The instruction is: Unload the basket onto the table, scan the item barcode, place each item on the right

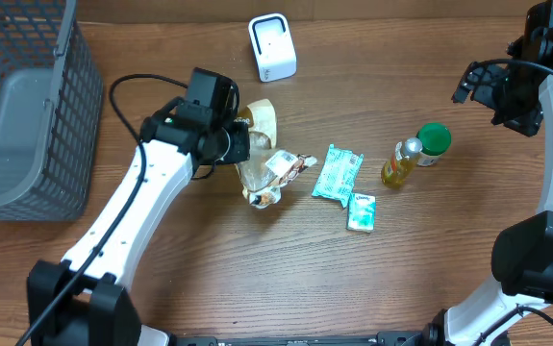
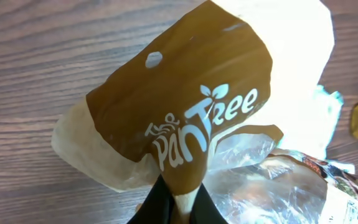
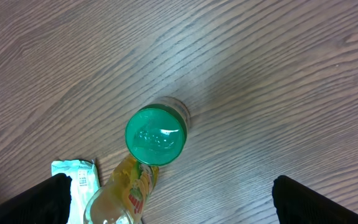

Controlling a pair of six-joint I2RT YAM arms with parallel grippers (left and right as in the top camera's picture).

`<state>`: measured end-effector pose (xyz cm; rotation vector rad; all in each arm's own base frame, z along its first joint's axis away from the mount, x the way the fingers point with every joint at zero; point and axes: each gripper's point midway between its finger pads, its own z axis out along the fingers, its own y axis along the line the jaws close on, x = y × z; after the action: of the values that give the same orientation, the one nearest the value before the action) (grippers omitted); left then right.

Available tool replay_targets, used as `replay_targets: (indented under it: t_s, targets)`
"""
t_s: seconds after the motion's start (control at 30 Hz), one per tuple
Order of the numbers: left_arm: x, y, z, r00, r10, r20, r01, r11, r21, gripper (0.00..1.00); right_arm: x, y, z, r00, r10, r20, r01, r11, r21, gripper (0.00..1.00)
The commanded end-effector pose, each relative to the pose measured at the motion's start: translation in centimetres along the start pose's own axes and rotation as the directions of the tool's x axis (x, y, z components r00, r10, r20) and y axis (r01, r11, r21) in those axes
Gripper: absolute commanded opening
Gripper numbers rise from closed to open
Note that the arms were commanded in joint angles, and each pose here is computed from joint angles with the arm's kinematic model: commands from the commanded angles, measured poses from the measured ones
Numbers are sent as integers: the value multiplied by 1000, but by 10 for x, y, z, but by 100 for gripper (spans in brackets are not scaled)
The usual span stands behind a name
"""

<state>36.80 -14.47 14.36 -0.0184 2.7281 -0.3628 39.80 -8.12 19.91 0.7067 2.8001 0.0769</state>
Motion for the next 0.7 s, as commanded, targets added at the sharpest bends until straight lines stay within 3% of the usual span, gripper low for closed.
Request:
replay_targets:
  t_s: [0.0,0.53,0.67]
  targets:
    - [-5,2,-10,998,-57,29,57,998,-5,4,-1,0,-6,1000,5,20,-5,1000,0,100]
    - [7,7,-9,997,-79,-20,78,996,-31,4,-1,0,-6,1000,5,20,-5,1000,0,100]
    - [9,18,-9,985,-173,-6,172,981,-91,4,-1,-1,-6,1000,6,20,-6,1000,0,100]
